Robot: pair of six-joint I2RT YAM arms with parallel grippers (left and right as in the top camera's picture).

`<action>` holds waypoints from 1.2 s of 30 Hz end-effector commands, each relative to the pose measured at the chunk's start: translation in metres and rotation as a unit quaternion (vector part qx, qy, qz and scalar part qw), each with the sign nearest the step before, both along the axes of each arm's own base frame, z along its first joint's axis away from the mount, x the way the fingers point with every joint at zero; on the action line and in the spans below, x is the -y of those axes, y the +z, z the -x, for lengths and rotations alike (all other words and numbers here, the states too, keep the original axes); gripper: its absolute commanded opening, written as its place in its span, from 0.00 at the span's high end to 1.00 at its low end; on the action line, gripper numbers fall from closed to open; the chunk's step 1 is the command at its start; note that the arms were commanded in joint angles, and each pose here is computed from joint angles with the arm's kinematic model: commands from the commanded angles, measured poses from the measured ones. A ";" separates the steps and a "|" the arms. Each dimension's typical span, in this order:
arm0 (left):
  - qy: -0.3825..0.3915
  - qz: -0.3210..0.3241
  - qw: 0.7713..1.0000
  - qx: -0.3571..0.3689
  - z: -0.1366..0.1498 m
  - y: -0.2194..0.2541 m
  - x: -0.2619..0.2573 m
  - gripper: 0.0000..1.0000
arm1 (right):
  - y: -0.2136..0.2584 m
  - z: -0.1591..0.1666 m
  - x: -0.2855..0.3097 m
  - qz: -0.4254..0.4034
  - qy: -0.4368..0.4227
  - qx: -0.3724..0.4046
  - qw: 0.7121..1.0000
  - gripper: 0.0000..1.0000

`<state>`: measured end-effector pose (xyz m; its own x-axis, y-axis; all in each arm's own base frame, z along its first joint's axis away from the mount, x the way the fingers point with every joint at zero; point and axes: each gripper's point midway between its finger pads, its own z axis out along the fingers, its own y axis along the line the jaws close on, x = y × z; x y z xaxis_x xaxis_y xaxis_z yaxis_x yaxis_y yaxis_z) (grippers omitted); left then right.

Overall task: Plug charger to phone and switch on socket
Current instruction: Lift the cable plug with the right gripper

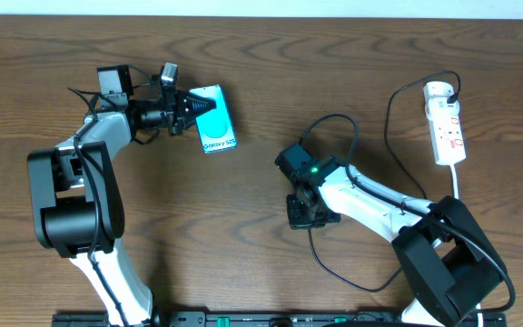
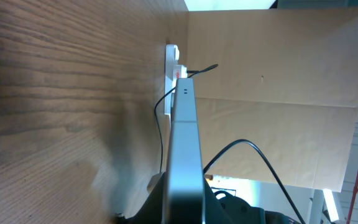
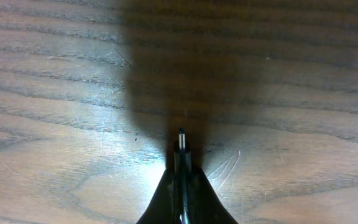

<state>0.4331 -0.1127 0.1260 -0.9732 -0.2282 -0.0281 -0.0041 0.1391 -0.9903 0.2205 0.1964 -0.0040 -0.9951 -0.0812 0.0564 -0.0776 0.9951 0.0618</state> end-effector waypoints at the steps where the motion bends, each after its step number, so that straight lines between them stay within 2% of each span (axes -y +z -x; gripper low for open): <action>1: -0.010 0.006 1.000 0.021 0.001 0.010 0.002 0.93 | -0.010 0.006 0.001 0.005 -0.002 -0.017 1.000 0.99; 7: -0.010 0.006 1.000 0.021 0.001 0.010 0.002 0.93 | 0.009 0.001 -0.018 -0.035 0.016 -0.021 0.999 0.99; 13: -0.010 0.007 1.000 0.021 0.001 0.010 0.002 0.93 | 0.069 -0.008 -0.065 -0.168 0.071 0.004 0.983 0.99; 15: -0.011 0.008 1.000 0.021 0.002 0.011 0.002 0.93 | 0.111 -0.007 -0.092 -0.263 0.112 0.026 0.958 0.99; 19: -0.018 0.018 0.999 0.023 0.004 0.014 0.003 0.93 | 0.168 -0.002 -0.118 -0.400 0.159 0.041 0.902 0.99; 24: -0.026 0.028 0.999 0.029 0.006 0.019 0.003 0.93 | 0.207 0.002 -0.130 -0.506 0.195 0.032 0.840 0.99; 28: -0.024 0.036 0.998 0.036 -0.002 0.029 0.000 0.93 | 0.216 -0.010 -0.130 -0.545 0.200 0.036 0.813 0.99; 36: -0.020 0.044 0.997 0.065 -0.021 0.061 -0.002 0.93 | 0.199 -0.033 -0.143 -0.569 0.178 0.020 0.803 0.99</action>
